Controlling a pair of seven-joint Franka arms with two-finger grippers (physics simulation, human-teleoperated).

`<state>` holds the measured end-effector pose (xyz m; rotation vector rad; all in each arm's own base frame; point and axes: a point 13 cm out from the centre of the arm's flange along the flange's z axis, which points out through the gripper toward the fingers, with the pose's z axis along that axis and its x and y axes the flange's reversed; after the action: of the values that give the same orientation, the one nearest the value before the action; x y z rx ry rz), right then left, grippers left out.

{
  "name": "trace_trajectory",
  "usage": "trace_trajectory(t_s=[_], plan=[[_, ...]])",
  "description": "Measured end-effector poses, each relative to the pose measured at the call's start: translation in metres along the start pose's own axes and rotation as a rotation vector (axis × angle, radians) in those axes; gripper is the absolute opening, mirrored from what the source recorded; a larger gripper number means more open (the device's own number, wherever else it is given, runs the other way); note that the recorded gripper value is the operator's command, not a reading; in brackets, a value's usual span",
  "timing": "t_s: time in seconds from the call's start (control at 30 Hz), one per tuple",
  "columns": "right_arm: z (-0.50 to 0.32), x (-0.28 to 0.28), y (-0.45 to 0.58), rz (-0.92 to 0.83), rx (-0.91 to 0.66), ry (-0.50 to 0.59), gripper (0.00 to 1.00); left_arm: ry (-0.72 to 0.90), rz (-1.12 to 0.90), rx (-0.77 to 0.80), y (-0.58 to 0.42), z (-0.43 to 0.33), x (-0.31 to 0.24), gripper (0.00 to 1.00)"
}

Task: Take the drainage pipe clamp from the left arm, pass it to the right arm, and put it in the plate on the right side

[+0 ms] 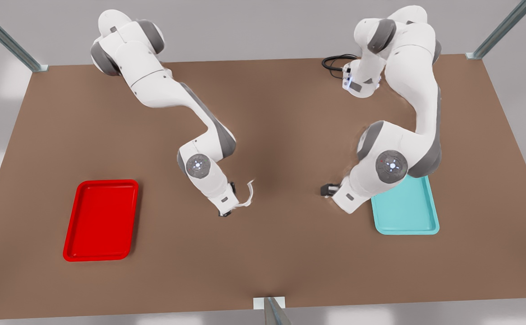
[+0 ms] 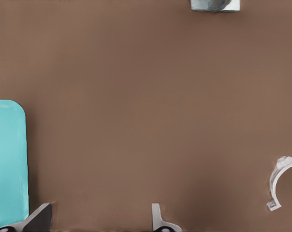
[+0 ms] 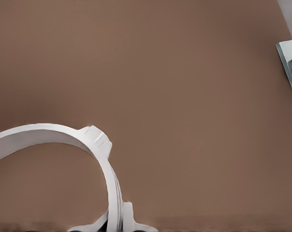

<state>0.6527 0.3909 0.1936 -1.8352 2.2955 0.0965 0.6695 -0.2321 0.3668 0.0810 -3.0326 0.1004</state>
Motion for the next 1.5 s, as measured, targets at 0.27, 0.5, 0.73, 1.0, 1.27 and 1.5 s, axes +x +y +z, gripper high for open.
trace_trajectory(t_s=[0.27,0.5,0.73,1.0,1.27,1.5], plan=[[-0.044,0.269,-0.151,0.275,0.109,0.155,0.21,0.125,-0.128,-0.106,0.138,-0.034,0.087,1.0],[-0.015,0.441,-0.163,0.337,0.132,0.213,0.21,0.129,-0.121,-0.079,0.146,-0.034,0.084,1.0],[0.006,0.53,-0.168,0.351,0.201,0.21,0.21,0.124,-0.101,-0.062,0.142,-0.036,0.084,1.0],[0.004,0.524,-0.183,0.288,0.268,0.187,1.0,0.124,-0.085,-0.058,0.139,-0.037,0.085,1.0],[-0.09,0.4,-0.225,0.261,0.202,0.134,1.0,0.134,-0.082,-0.059,0.143,-0.036,0.086,1.0],[-0.322,0.283,-0.134,0.505,0.094,0.298,1.0,0.14,-0.074,-0.059,0.142,-0.037,0.089,1.0]])
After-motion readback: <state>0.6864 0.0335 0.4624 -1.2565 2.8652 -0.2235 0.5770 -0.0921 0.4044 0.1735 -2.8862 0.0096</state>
